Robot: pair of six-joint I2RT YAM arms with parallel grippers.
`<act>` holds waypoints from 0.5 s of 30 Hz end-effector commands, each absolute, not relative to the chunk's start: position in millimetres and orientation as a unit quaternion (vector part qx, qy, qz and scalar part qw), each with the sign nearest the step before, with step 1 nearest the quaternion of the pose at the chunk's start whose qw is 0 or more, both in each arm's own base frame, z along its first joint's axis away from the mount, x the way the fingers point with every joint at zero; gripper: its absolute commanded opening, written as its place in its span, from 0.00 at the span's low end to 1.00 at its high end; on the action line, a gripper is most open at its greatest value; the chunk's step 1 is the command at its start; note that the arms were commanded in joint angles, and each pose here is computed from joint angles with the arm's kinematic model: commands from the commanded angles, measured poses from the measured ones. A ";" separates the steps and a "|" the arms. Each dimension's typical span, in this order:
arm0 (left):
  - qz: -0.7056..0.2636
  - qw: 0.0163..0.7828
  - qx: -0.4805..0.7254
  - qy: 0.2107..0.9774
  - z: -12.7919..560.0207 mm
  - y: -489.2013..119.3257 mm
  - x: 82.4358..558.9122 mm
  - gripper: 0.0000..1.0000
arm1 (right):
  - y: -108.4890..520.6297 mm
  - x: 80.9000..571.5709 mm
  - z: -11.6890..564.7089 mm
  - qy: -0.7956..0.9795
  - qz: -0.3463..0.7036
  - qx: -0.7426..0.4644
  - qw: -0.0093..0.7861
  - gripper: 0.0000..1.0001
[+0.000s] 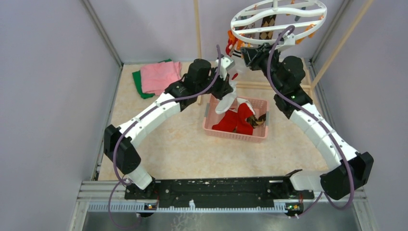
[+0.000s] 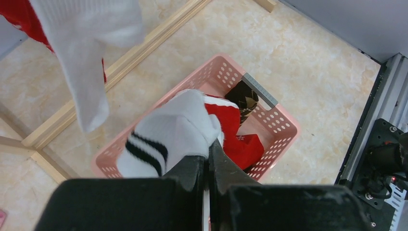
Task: Remove the socks clipped to the hanger
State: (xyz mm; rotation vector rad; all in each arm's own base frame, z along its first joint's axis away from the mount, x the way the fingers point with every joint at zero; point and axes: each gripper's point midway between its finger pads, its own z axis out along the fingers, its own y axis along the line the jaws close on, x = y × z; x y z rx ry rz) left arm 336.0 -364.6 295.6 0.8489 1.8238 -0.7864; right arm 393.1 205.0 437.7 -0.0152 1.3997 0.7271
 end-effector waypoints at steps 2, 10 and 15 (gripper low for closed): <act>-0.307 0.512 0.350 0.722 320.6 -355.6 336.8 0.00 | 196.2 377.7 454.8 0.610 0.339 0.000 0.716 0.25; -0.238 0.470 0.396 0.752 259.9 -331.0 333.5 0.69 | 190.4 357.6 411.3 0.653 0.324 -0.014 0.685 0.99; -0.189 0.442 0.421 0.769 231.6 -313.6 336.1 0.96 | 186.9 337.6 384.8 0.676 0.328 -0.020 0.660 0.99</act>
